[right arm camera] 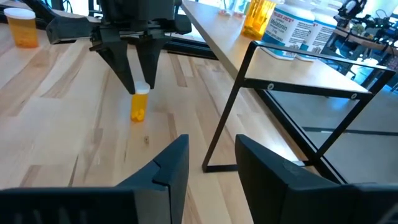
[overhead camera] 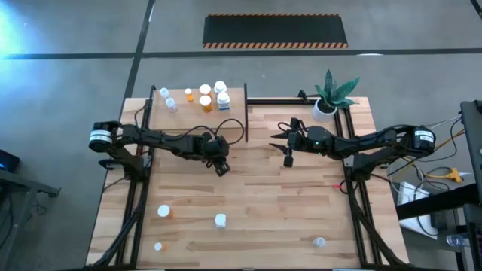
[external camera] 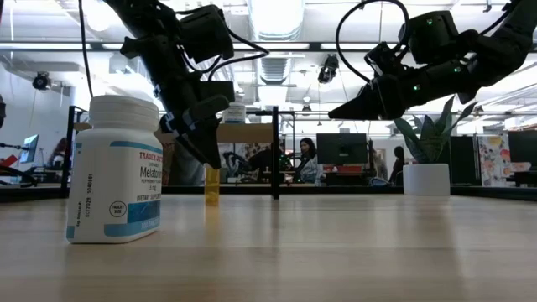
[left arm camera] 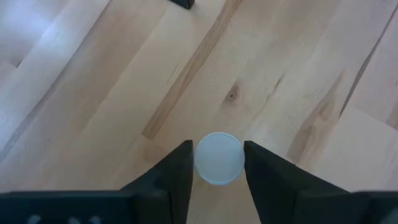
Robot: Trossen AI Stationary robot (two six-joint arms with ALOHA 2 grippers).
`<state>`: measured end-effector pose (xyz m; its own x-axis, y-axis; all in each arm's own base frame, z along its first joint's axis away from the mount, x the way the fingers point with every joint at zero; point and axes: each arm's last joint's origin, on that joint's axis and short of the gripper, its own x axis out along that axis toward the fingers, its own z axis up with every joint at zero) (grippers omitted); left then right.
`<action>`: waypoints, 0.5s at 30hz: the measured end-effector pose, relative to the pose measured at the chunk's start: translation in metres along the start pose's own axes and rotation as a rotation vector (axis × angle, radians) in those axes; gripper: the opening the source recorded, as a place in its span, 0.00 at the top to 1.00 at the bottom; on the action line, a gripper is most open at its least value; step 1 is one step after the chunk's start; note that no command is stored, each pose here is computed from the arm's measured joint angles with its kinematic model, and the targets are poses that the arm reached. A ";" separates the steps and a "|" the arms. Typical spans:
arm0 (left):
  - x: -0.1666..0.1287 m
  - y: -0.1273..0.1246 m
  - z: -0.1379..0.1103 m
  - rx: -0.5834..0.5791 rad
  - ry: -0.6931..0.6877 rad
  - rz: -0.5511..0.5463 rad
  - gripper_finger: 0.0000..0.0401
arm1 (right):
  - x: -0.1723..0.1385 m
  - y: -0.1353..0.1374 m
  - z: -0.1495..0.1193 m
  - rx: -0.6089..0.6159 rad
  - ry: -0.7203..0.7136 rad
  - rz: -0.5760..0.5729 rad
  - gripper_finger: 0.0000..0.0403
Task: Pick and place medicine bottles onto shelf by color
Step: Put the right small orange pill bottle aligned with the other small orange pill bottle on the shelf
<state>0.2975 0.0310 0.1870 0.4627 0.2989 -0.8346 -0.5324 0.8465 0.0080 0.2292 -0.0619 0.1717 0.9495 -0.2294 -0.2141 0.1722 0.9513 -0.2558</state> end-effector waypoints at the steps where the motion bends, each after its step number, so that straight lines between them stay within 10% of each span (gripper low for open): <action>1: 0.000 0.000 0.000 0.000 0.000 0.000 0.70 | 0.000 0.000 0.000 0.000 0.000 0.000 0.70; 15: -0.082 0.020 0.029 -0.001 0.016 0.017 0.74 | 0.000 0.000 0.000 0.000 0.001 0.000 0.71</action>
<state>0.2693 0.0362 0.2710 0.4422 0.3060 -0.8431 -0.5406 0.8410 0.0218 0.2292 -0.0619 0.1716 0.9494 -0.2293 -0.2147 0.1719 0.9513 -0.2557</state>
